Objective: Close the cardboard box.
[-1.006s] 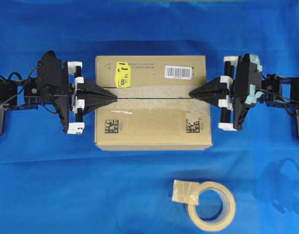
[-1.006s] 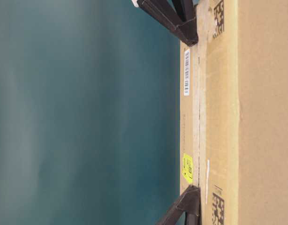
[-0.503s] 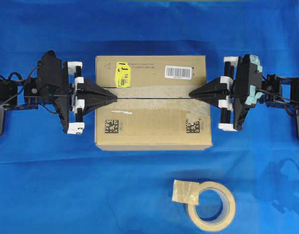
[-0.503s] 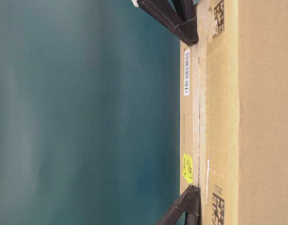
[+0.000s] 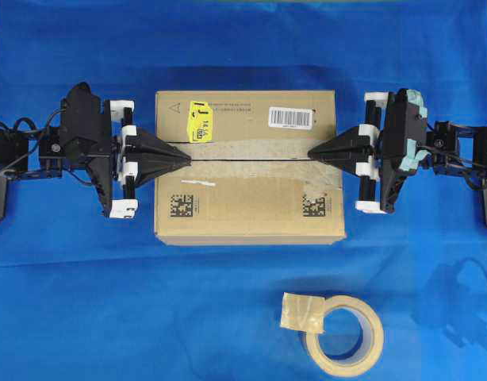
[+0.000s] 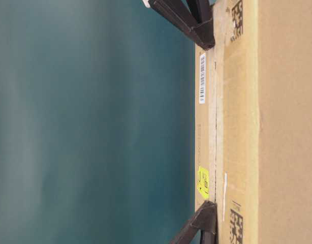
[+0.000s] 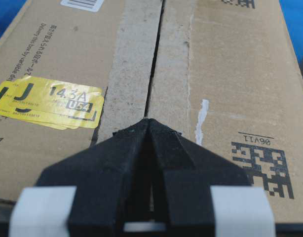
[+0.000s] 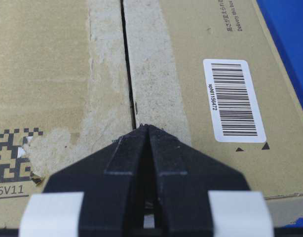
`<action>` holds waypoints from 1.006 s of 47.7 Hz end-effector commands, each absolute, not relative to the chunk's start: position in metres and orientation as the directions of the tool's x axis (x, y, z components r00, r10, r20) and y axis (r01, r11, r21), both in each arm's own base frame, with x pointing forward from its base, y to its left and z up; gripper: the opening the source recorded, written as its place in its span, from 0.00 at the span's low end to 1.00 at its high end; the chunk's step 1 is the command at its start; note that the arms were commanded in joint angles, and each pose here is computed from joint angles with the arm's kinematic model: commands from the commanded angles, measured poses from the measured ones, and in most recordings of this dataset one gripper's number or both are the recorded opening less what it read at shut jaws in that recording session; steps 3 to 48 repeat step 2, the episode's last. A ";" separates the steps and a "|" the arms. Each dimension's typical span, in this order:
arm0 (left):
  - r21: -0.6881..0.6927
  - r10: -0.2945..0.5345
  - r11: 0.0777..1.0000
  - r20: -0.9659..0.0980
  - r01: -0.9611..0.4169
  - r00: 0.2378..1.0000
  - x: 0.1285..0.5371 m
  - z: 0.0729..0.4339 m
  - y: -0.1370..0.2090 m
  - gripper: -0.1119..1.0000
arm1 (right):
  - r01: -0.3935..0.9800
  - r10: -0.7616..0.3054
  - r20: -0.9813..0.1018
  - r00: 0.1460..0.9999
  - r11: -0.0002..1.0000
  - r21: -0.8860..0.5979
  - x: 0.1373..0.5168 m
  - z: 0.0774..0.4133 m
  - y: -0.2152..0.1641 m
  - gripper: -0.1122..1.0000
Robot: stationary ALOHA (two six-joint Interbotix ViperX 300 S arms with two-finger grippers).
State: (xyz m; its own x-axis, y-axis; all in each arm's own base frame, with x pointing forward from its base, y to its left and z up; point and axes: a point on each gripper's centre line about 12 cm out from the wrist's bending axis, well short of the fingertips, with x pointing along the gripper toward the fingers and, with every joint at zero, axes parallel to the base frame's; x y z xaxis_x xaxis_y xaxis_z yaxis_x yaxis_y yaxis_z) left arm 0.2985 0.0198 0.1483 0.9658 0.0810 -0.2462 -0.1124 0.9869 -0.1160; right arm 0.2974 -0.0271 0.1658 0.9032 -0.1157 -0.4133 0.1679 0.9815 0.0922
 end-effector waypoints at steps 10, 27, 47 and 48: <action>-0.118 0.084 0.987 -0.228 -0.113 0.970 0.301 0.153 0.021 0.10 | 0.160 -0.110 -0.397 0.911 0.983 0.095 0.299 0.170 -0.025 0.10; -0.118 0.084 0.987 -0.228 -0.113 0.970 0.301 0.153 0.021 0.10 | 0.160 -0.110 -0.397 0.911 0.983 0.095 0.299 0.170 -0.025 0.10; -0.118 0.084 0.987 -0.228 -0.113 0.970 0.301 0.153 0.021 0.10 | 0.160 -0.110 -0.397 0.911 0.983 0.095 0.299 0.170 -0.025 0.10; -0.118 0.084 0.987 -0.228 -0.113 0.970 0.301 0.153 0.021 0.10 | 0.160 -0.110 -0.397 0.911 0.983 0.095 0.299 0.170 -0.025 0.10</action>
